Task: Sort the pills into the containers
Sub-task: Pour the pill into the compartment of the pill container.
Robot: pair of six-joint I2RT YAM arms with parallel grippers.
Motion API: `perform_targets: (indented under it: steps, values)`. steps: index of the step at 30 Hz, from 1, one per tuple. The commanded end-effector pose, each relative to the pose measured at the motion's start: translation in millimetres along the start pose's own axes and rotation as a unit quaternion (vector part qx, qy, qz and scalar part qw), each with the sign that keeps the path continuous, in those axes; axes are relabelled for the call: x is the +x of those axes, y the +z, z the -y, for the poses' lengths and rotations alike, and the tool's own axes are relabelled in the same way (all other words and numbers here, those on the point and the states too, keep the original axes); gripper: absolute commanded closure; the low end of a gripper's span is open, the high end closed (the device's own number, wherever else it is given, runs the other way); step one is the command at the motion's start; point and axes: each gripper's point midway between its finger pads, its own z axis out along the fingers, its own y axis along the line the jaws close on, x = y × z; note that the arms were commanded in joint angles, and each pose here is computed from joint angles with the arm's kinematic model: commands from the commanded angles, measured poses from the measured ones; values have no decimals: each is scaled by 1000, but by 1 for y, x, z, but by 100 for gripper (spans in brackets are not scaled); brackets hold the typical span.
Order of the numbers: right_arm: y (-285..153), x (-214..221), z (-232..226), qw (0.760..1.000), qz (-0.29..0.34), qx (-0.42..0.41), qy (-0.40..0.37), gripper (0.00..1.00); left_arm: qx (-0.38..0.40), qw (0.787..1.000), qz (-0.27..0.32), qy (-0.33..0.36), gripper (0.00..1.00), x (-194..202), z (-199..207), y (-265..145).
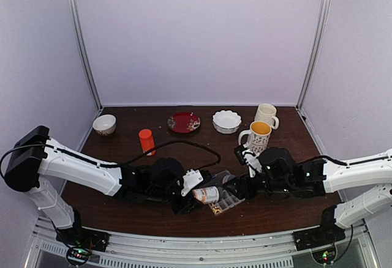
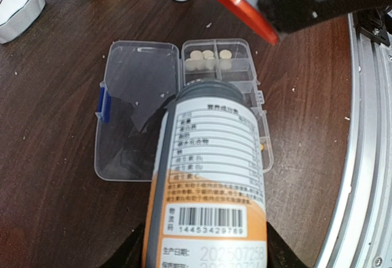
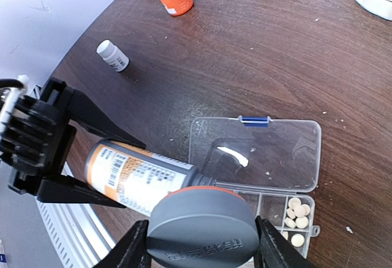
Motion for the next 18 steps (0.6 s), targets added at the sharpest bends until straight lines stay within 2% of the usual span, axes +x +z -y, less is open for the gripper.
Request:
perform_targets:
  steps: [1, 4, 15, 18]
  values:
    - [-8, -13, 6, 999, 46, 16, 11, 100, -8, 999, 32, 0, 100, -25, 1, -8]
    - [-10, -16, 6, 999, 51, 16, 10, 100, -2, 1000, 19, -2, 100, -24, 3, -4]
    - [-8, -13, 3, 999, 50, 5, 9, 100, -6, 999, 33, -4, 100, -26, 4, -1]
    - [-3, -11, 1, 999, 34, 6, 7, 100, -4, 1000, 12, -3, 100, -25, 5, 3]
